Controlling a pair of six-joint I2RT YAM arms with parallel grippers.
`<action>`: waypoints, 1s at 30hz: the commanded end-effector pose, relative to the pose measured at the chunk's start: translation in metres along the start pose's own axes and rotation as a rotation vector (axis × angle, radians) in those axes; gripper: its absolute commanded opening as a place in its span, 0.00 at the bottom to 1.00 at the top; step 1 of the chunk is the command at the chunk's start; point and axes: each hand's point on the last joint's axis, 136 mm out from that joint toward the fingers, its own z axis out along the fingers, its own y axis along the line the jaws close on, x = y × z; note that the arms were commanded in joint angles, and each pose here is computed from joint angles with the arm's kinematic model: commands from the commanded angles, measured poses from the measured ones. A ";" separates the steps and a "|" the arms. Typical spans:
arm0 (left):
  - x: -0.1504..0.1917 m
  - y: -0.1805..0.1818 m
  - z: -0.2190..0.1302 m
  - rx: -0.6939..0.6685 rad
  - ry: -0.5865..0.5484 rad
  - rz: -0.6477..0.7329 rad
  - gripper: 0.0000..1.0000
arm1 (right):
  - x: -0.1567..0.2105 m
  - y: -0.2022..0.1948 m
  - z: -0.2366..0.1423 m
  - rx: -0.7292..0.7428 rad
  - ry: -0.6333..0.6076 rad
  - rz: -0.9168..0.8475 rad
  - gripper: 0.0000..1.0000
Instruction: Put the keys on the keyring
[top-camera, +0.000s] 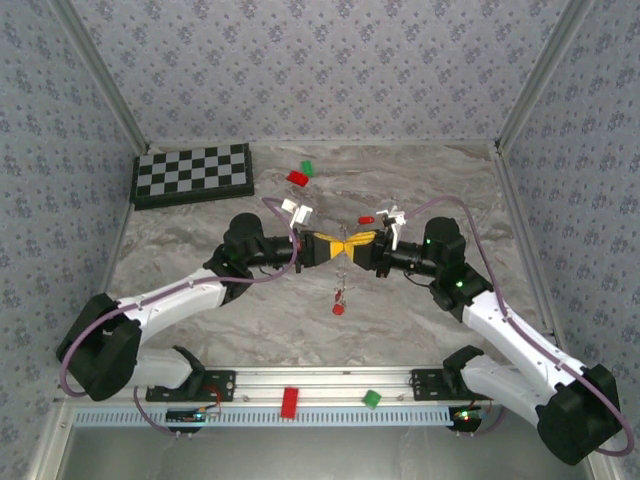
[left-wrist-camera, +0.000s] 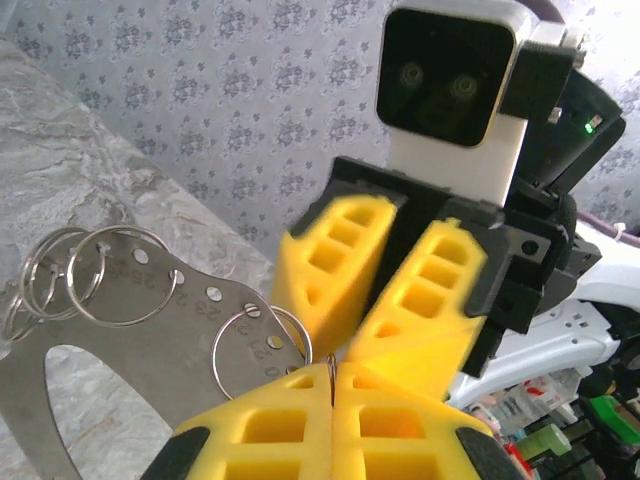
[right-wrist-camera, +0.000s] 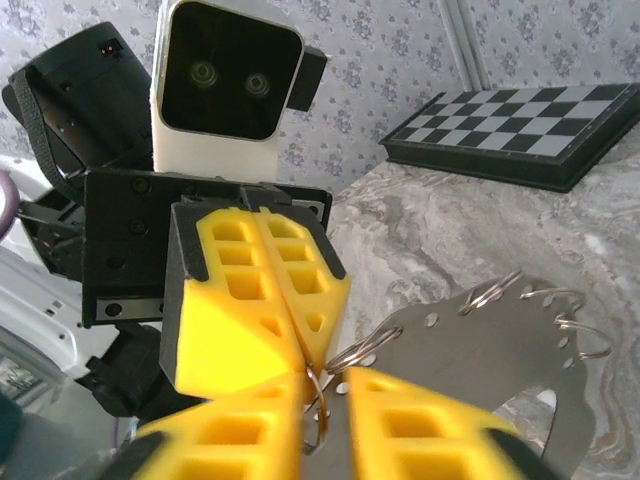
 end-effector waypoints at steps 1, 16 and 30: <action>-0.001 -0.004 -0.002 -0.018 0.001 0.047 0.00 | -0.014 0.009 -0.006 -0.015 -0.059 -0.040 0.32; -0.008 -0.016 -0.007 -0.008 -0.014 0.092 0.00 | -0.007 -0.002 -0.007 0.035 -0.042 -0.002 0.33; -0.019 -0.025 -0.019 -0.088 -0.051 0.172 0.00 | 0.005 -0.058 -0.032 0.305 -0.078 0.112 0.40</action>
